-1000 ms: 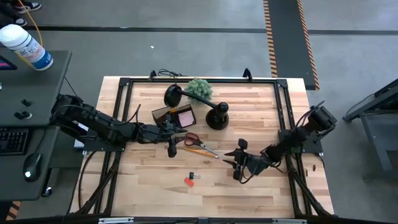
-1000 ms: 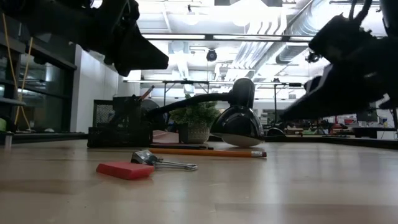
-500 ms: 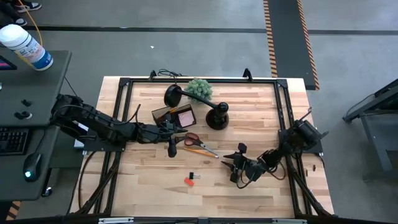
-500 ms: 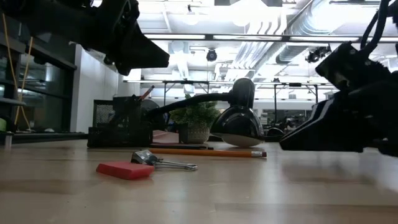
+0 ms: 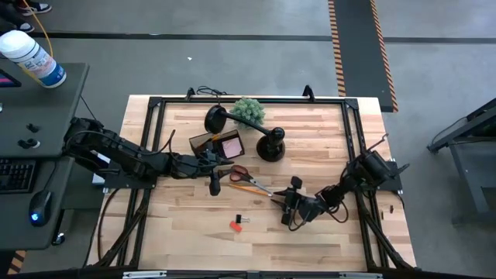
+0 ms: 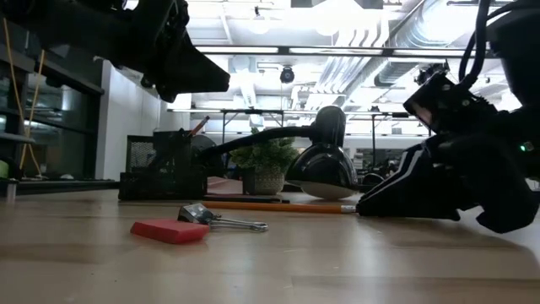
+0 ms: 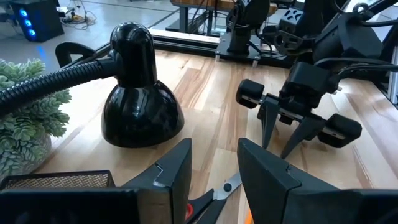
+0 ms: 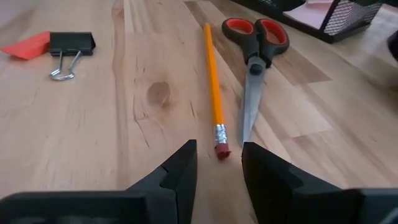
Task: Pick and place office supplies into organizer
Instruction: Put the orange pencil into the black desk organizer
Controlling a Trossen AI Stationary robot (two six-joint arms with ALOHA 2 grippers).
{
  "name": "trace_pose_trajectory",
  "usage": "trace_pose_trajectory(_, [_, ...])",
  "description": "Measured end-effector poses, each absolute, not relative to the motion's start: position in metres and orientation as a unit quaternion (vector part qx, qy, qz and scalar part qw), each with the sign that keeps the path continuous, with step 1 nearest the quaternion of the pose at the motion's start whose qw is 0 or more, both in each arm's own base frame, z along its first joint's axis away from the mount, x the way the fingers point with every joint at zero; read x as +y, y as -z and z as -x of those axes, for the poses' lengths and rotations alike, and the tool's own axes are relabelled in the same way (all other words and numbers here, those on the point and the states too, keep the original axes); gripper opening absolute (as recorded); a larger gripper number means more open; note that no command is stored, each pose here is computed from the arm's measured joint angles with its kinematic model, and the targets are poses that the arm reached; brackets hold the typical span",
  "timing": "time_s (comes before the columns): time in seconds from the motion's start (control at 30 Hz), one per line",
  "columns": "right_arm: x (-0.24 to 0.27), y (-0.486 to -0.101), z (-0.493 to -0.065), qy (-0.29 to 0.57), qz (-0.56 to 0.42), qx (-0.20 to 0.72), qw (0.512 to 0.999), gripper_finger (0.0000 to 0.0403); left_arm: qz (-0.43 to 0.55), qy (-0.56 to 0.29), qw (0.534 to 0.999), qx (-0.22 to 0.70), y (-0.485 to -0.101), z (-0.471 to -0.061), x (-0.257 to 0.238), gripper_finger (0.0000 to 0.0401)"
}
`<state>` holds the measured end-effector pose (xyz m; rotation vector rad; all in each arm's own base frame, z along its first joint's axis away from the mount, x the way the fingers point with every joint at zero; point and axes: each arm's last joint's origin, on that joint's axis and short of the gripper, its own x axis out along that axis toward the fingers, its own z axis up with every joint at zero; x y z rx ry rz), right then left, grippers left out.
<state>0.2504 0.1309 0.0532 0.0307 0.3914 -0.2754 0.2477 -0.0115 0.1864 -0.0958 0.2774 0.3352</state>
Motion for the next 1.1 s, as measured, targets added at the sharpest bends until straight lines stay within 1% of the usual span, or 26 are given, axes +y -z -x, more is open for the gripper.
trace_pose_trajectory(0.9, [0.117,-0.055,-0.262,0.102,-0.030,0.200,0.974,0.0118,0.041,-0.166,0.975,0.140,-0.186,-0.248,-0.011,0.0117])
trace_pose_trajectory(1.0, [0.117,-0.055,-0.262,0.102,-0.030,0.200,0.974,0.0109,0.041,-0.166,0.975,0.140,-0.186,-0.248,-0.011,0.0117])
trace_pose_trajectory(1.1, [0.117,-0.055,-0.262,0.100,-0.031,0.200,0.974,0.0090,0.041,-0.166,0.975,0.140,-0.186,-0.248,-0.011,0.0117])
